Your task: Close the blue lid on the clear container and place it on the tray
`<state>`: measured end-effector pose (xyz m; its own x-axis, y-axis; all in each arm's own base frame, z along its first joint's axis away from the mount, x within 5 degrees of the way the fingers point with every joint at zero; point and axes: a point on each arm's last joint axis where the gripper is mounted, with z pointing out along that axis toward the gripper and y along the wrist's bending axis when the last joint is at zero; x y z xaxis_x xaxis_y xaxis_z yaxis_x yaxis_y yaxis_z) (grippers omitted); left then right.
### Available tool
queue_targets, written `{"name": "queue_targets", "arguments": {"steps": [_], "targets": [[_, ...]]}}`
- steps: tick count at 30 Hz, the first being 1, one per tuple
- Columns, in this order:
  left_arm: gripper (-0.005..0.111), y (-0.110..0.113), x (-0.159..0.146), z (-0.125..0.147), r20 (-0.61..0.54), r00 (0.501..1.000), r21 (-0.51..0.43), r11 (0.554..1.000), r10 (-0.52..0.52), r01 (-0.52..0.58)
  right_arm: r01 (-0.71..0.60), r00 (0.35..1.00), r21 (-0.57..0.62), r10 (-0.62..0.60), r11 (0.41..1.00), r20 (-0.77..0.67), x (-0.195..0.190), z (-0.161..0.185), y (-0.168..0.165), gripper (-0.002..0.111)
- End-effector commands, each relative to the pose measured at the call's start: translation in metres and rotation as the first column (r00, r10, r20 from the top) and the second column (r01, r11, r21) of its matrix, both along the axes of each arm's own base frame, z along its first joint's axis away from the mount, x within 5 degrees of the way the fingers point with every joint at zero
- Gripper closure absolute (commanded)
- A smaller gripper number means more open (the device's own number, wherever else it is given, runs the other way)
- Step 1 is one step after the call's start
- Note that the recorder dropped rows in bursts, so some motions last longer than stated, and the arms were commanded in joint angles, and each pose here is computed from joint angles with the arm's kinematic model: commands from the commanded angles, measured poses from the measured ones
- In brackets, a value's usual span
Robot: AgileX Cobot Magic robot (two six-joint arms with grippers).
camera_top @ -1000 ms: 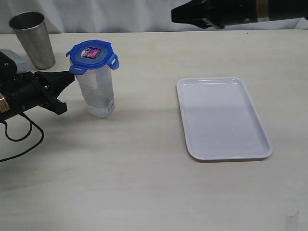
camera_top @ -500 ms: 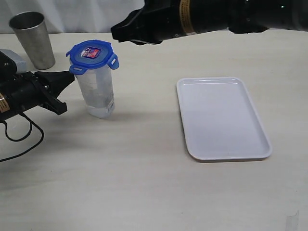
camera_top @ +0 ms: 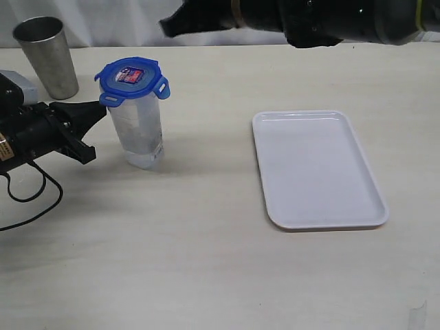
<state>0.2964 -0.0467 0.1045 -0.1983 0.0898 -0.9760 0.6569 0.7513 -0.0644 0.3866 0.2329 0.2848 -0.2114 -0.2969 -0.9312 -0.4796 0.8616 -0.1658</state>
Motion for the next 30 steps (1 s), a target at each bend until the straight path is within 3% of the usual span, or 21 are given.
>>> {"name": "queue_targets", "arguments": {"steps": [1,3,5,7,10,15,19,24,30], "targets": [[0.107,0.000,0.002,0.001,0.011,1.000,-0.015,1.000,0.014,-0.013,0.369,0.926,-0.282,-0.327,0.886,0.188,0.004,0.026,-0.030,0.104],[0.107,0.001,0.003,0.001,0.011,1.000,-0.019,0.999,0.029,-0.029,0.359,0.928,-0.361,-0.369,0.861,0.041,0.006,0.028,-0.035,0.104],[0.107,0.001,0.003,0.001,0.011,0.999,-0.019,0.999,0.031,-0.031,0.251,0.927,-0.362,-0.330,0.898,-0.176,0.010,0.032,-0.039,0.104],[0.107,0.001,0.003,0.001,0.011,1.000,-0.019,0.999,0.029,-0.029,0.104,0.904,-0.278,-0.207,0.955,-0.373,0.007,0.037,-0.034,0.104],[0.107,0.000,0.003,0.001,0.011,1.000,-0.018,1.000,0.025,-0.025,-0.119,0.858,-0.197,0.001,0.973,-0.514,-0.005,0.055,-0.019,0.104],[0.107,0.000,0.003,0.001,0.011,1.000,-0.018,1.000,0.025,-0.025,-0.258,0.853,-0.279,0.083,0.925,-0.515,-0.031,0.068,0.023,0.104],[0.107,0.000,0.003,0.001,0.011,1.000,-0.016,1.000,0.017,-0.017,-0.357,0.811,-0.305,0.131,0.883,-0.570,-0.044,0.062,0.054,0.104],[0.107,-0.002,0.000,0.001,0.010,1.000,-0.008,1.000,-0.018,0.018,-0.361,0.797,-0.285,0.136,0.888,-0.588,-0.027,0.043,0.073,0.104],[0.107,-0.003,0.000,0.001,0.010,1.000,-0.007,1.000,-0.023,0.023,-0.341,0.822,-0.263,0.151,0.903,-0.549,-0.021,0.054,0.078,0.104]]}}
